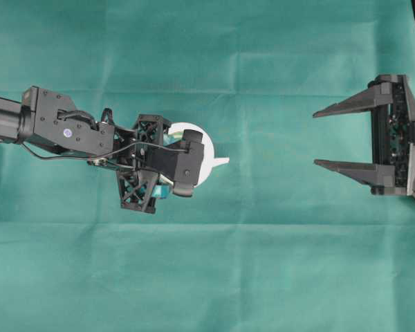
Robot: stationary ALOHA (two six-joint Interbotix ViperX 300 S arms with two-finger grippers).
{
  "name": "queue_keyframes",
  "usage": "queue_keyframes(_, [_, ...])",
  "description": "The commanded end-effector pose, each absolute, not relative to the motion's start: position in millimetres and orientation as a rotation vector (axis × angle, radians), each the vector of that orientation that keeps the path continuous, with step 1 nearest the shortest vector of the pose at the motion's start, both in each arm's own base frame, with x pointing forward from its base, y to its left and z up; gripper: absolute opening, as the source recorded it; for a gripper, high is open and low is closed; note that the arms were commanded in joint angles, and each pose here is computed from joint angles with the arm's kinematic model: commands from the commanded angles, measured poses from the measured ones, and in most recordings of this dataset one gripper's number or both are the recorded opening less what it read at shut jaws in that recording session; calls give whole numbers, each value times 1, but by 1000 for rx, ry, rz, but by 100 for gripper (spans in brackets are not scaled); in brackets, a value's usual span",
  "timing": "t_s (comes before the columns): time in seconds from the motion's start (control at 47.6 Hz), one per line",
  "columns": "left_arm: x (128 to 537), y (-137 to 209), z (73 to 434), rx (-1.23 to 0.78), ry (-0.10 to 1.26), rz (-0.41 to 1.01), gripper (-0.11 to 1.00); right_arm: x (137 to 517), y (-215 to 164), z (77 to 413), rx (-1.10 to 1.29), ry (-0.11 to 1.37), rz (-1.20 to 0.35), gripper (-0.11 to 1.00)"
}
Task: Peel off the duct tape with your right arm.
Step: 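Close the left gripper on the rim and lift the roll upright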
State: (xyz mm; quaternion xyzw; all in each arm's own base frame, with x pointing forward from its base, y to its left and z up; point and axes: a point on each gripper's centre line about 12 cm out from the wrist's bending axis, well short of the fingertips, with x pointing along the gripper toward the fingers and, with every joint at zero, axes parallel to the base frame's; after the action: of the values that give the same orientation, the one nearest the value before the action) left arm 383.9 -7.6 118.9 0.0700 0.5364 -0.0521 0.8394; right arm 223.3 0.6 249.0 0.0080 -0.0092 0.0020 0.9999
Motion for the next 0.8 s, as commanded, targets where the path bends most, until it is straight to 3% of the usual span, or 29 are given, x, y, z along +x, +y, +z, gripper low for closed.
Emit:
queue_keyframes(0.0, [385,-8,134,147,1113,-108,37,225,0,255,15,-41,3,77])
queue_keyframes(0.231, [390,-7,146,147,1096,-106,21,225,1,255,13,-41,5,77])
queue_keyframes(0.442, [390,-7,162,149,1065,-104,21,225,1,255,16,-41,4,77])
queue_keyframes(0.778, [383,-15,215,162,990,-120,21,225,1,254,16,-38,4,77])
